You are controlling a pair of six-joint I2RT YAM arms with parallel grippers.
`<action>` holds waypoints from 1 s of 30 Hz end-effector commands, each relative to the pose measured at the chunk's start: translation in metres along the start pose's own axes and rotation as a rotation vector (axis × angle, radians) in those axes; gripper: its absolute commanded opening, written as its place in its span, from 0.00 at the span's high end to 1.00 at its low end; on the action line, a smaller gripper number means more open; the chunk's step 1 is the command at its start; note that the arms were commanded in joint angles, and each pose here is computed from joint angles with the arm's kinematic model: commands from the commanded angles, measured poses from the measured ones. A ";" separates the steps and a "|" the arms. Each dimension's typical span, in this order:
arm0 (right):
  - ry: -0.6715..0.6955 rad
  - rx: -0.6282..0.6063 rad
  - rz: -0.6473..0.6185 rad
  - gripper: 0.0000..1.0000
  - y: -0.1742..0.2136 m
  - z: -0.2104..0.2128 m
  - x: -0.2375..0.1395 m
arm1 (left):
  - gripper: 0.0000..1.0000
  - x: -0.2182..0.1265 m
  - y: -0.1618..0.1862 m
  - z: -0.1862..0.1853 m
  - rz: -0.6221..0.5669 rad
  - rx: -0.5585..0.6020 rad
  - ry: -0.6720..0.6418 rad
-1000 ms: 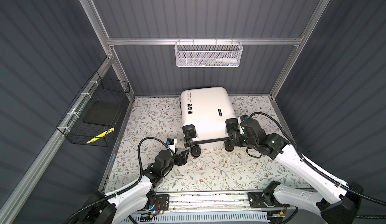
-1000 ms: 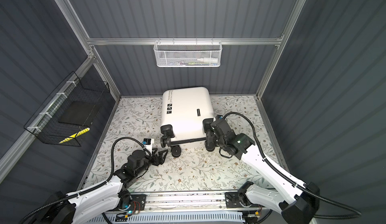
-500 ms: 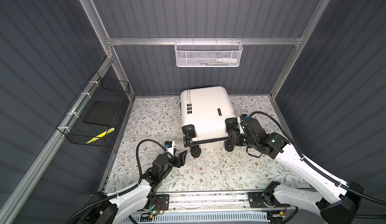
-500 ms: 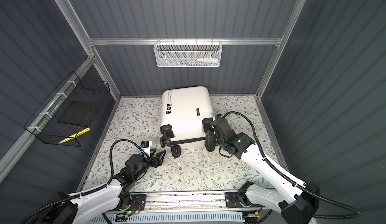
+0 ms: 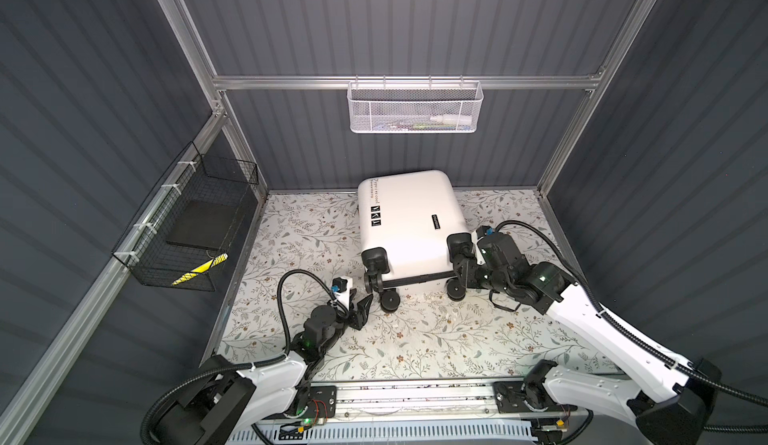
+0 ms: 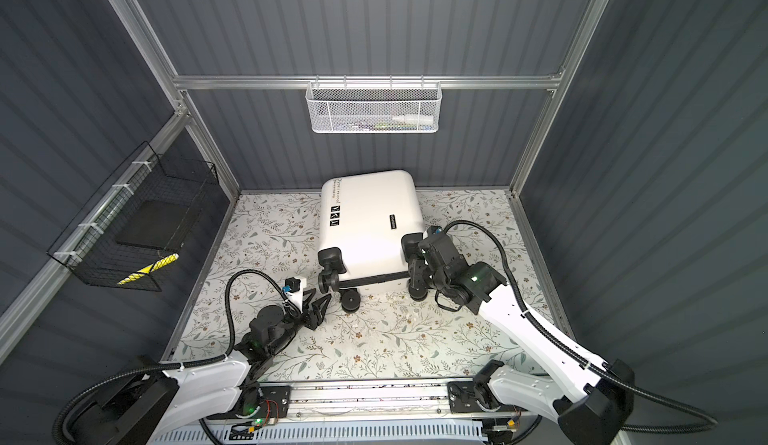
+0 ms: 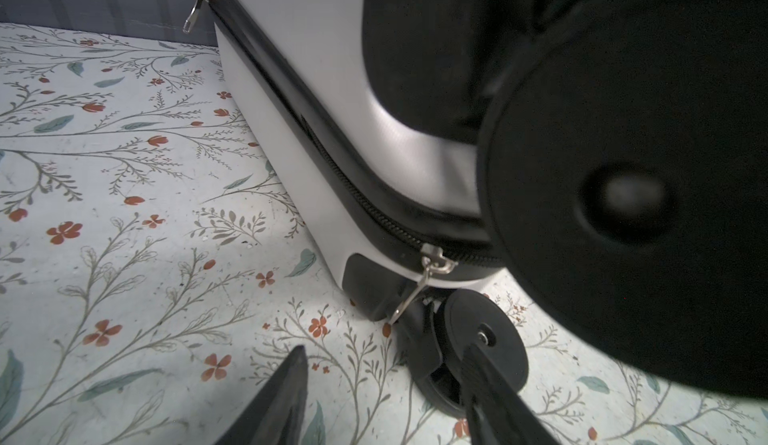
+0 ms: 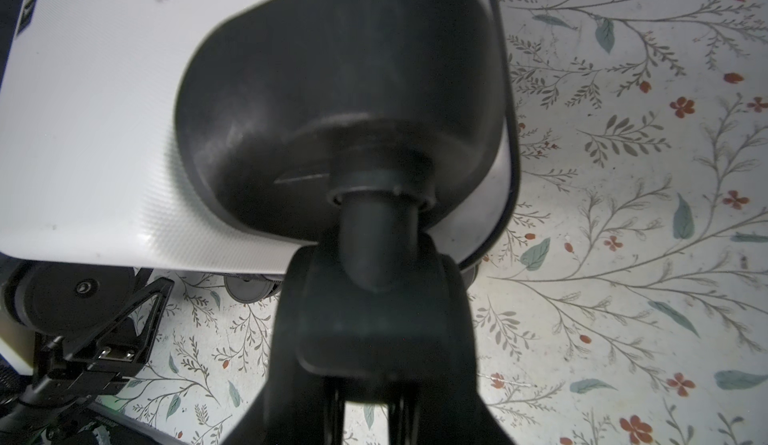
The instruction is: Pack the luggage
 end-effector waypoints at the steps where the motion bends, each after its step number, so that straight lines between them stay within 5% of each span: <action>1: -0.049 -0.004 -0.078 1.00 -0.020 0.011 -0.008 | 0.44 0.004 -0.013 -0.010 -0.058 0.041 0.052; 30: -0.011 -0.010 -0.054 1.00 -0.010 0.003 -0.004 | 0.57 0.024 -0.015 -0.016 -0.126 0.044 0.111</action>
Point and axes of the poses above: each gripper's point midway between its finger pads, its own x axis out along the fingers, its own z axis along the line the jaws close on, y = z × x, the point moved 1 cm from there along -x, back along the fingers, and after that the axes turned 13 degrees about -x, right-handed, at the moved point
